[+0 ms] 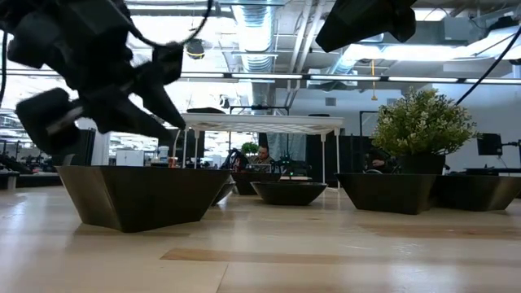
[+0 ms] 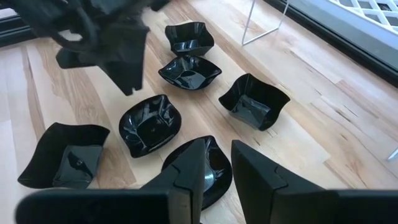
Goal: Pick & Place Mini shaped plates
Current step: Stack the black leaf shaped plate on top of the black leaf shaped plate on the shelf
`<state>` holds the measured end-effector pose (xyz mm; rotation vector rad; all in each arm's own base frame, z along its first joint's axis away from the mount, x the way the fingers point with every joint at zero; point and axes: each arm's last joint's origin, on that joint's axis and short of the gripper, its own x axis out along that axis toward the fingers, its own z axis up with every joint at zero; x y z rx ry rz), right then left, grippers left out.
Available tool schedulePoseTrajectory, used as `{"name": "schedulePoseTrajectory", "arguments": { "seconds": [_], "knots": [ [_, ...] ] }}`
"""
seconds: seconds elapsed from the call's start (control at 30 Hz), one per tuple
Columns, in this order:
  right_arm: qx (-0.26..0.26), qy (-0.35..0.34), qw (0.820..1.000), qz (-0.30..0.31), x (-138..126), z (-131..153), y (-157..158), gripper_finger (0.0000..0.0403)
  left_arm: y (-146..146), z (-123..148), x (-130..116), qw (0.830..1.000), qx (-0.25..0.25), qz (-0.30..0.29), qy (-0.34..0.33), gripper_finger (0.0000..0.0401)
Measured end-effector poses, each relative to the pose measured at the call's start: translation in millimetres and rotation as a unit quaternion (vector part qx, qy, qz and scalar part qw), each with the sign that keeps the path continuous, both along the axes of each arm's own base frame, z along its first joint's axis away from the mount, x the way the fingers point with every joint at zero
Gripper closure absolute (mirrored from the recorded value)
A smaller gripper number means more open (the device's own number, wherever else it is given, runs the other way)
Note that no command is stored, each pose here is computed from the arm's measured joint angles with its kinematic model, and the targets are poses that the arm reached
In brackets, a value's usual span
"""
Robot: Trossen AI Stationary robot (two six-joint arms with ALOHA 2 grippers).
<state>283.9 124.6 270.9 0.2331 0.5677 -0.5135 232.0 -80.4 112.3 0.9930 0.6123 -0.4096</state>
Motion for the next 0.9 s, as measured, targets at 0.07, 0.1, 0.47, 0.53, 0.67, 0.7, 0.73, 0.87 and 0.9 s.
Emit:
{"name": "schedulePoseTrajectory", "arguments": {
  "seconds": [0.07,0.1,0.47,0.53,0.67,0.7,0.73,0.87,0.9],
  "knots": [
    [0.0,0.0,1.0,0.0,0.0,0.0,0.0,0.0329,0.6,0.2,-2.8,1.0,0.008,-0.018,0.004,0.0308],
    [0.0,0.0,1.0,0.0,0.0,0.0,0.0,0.0329,1.4,-2.2,-5.2,1.0,0.011,-0.021,0.01,0.0308],
    [0.007,-0.004,1.0,-0.005,0.0,0.0,0.0,0.0329,3.2,-22.0,-24.0,0.997,0.022,-0.039,0.059,0.0308],
    [0.007,-0.004,1.0,-0.005,0.0,0.0,0.0,0.0329,3.2,-21.7,-23.8,0.997,0.025,-0.042,0.056,0.0308],
    [0.006,-0.004,1.0,-0.005,0.0,0.0,0.0,0.0329,3.3,-21.4,-23.3,0.997,0.036,-0.053,0.053,0.0308],
    [0.006,-0.004,1.0,-0.005,0.0,0.0,0.0,0.0329,3.9,-21.4,-23.1,0.997,0.037,-0.052,0.053,0.0308],
    [0.006,-0.004,1.0,-0.005,0.0,0.0,0.0,0.0329,4.5,-21.4,-22.9,0.997,0.037,-0.051,0.053,0.0308],
    [0.006,-0.004,1.0,-0.005,0.0,0.0,0.0,0.0329,6.7,-21.2,-21.9,0.996,0.045,-0.053,0.051,0.0308],
    [0.006,-0.004,1.0,-0.005,0.0,0.0,0.0,0.0329,7.4,-21.2,-21.7,0.996,0.046,-0.054,0.051,0.0308]
  ]
}}
